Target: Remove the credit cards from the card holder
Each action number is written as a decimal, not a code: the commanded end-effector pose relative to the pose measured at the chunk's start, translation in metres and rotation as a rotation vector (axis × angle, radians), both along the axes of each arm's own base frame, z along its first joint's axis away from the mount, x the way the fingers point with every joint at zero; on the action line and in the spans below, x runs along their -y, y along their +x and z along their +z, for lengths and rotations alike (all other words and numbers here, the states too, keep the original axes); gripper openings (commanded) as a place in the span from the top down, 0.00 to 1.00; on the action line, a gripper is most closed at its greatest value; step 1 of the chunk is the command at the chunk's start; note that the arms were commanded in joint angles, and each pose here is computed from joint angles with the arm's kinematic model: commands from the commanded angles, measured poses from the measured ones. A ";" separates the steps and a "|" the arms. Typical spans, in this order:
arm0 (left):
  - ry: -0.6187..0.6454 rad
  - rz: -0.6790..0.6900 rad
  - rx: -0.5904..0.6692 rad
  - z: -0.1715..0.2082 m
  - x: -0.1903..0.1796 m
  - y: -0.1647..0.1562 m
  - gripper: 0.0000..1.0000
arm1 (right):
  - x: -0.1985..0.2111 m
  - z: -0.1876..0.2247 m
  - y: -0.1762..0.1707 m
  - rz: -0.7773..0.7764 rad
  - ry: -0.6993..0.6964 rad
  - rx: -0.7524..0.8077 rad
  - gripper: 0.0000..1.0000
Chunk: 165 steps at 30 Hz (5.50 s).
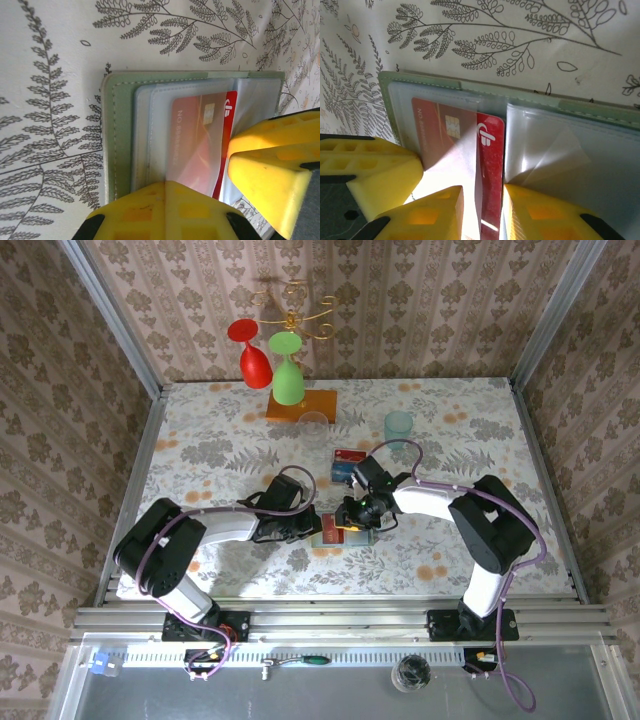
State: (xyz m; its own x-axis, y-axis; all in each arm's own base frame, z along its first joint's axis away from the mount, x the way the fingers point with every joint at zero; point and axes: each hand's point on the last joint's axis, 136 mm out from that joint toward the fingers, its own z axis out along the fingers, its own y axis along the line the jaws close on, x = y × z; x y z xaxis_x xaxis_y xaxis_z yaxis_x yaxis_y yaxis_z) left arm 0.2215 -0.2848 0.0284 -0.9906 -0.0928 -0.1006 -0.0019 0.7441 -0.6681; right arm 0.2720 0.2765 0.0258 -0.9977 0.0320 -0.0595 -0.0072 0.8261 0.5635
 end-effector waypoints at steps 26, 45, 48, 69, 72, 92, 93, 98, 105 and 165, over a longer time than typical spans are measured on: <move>0.032 0.003 -0.034 -0.013 -0.009 -0.008 1.00 | -0.007 0.017 -0.001 -0.024 0.129 -0.003 0.79; 0.041 0.007 -0.040 -0.014 -0.011 -0.009 1.00 | 0.010 0.009 -0.001 -0.051 0.097 -0.005 0.91; 0.041 0.008 -0.040 -0.014 -0.011 -0.008 1.00 | 0.016 0.009 -0.001 -0.058 0.090 -0.003 0.90; 0.033 0.004 -0.030 -0.008 -0.008 -0.004 1.00 | 0.039 0.027 0.001 -0.044 -0.032 0.038 0.94; 0.028 0.002 -0.029 -0.007 -0.006 -0.003 1.00 | 0.040 0.027 0.000 -0.032 -0.060 0.042 0.95; 0.003 -0.049 -0.039 -0.010 0.016 0.006 1.00 | 0.031 0.020 -0.004 0.003 -0.110 0.020 0.95; 0.000 -0.051 -0.039 -0.010 0.017 0.006 1.00 | 0.031 0.021 -0.004 0.003 -0.109 0.021 0.95; -0.011 -0.064 -0.040 -0.011 0.024 0.007 1.00 | 0.031 0.021 -0.004 0.000 -0.110 0.019 0.95; -0.018 -0.068 -0.036 -0.012 0.025 0.006 1.00 | 0.031 0.023 -0.004 -0.004 -0.109 0.021 0.95; 0.017 0.101 0.055 0.051 -0.055 0.023 0.96 | 0.066 0.117 0.141 1.143 -0.539 0.650 1.00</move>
State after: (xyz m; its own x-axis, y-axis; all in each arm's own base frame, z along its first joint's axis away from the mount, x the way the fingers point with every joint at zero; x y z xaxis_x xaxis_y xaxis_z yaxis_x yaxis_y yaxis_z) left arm 0.2442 -0.2347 0.0742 -0.9698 -0.1988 -0.1414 -0.0560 0.7458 -0.6638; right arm 0.4164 0.2086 0.1443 -0.2801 -0.9193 -0.2766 -0.9113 0.3452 -0.2244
